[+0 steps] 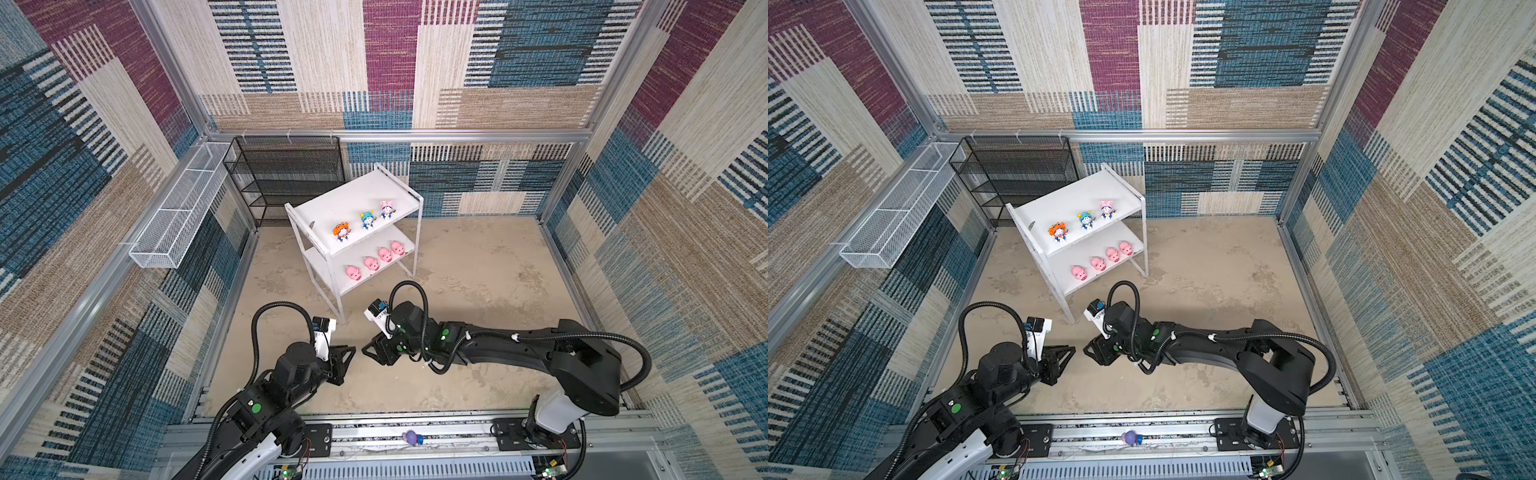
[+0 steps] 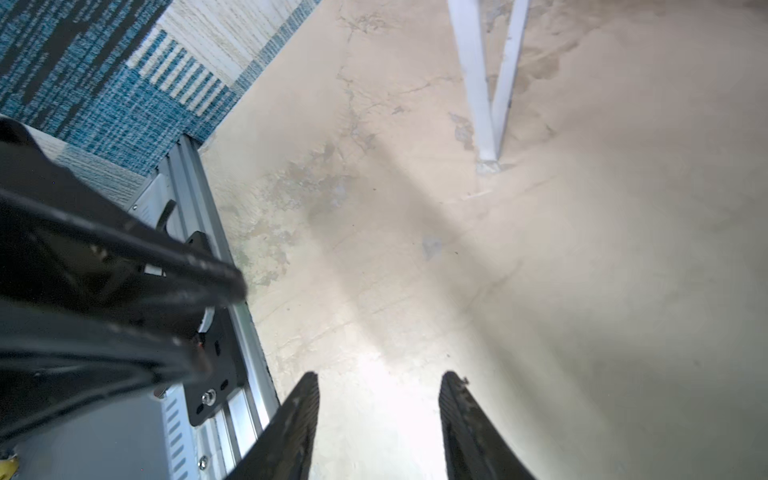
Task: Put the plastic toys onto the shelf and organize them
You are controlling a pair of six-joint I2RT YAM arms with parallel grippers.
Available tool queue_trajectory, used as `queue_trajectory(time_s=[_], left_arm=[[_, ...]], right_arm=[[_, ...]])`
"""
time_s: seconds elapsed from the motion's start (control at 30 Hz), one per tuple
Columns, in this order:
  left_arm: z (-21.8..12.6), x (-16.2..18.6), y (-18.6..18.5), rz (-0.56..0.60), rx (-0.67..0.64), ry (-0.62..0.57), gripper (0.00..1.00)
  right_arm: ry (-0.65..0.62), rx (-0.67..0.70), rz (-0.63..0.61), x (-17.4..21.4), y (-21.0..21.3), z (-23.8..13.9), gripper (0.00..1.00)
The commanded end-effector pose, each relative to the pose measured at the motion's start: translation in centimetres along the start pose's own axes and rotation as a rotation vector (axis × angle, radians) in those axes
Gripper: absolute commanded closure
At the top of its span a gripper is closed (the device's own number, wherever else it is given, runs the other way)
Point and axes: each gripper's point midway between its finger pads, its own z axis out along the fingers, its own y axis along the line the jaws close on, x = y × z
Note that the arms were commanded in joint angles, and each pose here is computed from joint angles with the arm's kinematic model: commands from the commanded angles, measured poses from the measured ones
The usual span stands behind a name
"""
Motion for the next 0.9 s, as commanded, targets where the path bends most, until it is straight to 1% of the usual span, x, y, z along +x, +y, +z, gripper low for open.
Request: queue_trajectory(time_s=[0.0,0.1,0.23,0.33,0.4,0.47,0.57,0.63,0.77,0.87], left_arm=[[-0.3,-0.7,0.2,-0.001,-0.025,-0.024,0.59],[-0.6,-0.8,0.6,-0.017,-0.051,-0.020,0.47],[-0.8,-1.0,0.7,-0.024,-0.062,-0.021,0.37],[-0.8,-1.1,0.7,-0.024,-0.064,-0.026,0.32],[-0.9,-1.2,0.7,-0.021,-0.063,-0.030,0.29],[-0.9,-1.4,0.6,-0.021,-0.063,-0.040,0.23],[-1.1,-1.7,0.5,-0.017,-0.058,-0.056,0.10],[-1.2,-1.8,0.5,-0.016,-0.056,-0.065,0.05],[-1.3,-2.0,0.5,-0.013,-0.052,-0.084,0.04],[-1.6,-2.2,1.3,-0.020,-0.091,-0.106,0.03]], right_arm=[[0.017,0.036,0.040,1.9,-1.0,-1.3,0.43],[0.092,0.028,0.101,5.7,-1.4,-3.0,0.38],[0.194,0.024,0.152,10.3,-1.0,-6.0,0.31],[0.266,-0.027,0.147,12.3,0.8,-8.1,0.25],[0.295,-0.070,0.133,13.2,2.5,-9.3,0.23],[0.319,-0.103,0.131,14.0,3.9,-10.1,0.21],[0.376,-0.108,0.123,16.1,5.1,-10.6,0.20],[0.414,-0.087,0.111,17.3,5.6,-10.6,0.19],[0.497,0.016,0.029,19.4,5.7,-10.0,0.19],[0.504,0.115,-0.050,19.8,5.1,-9.3,0.20]])
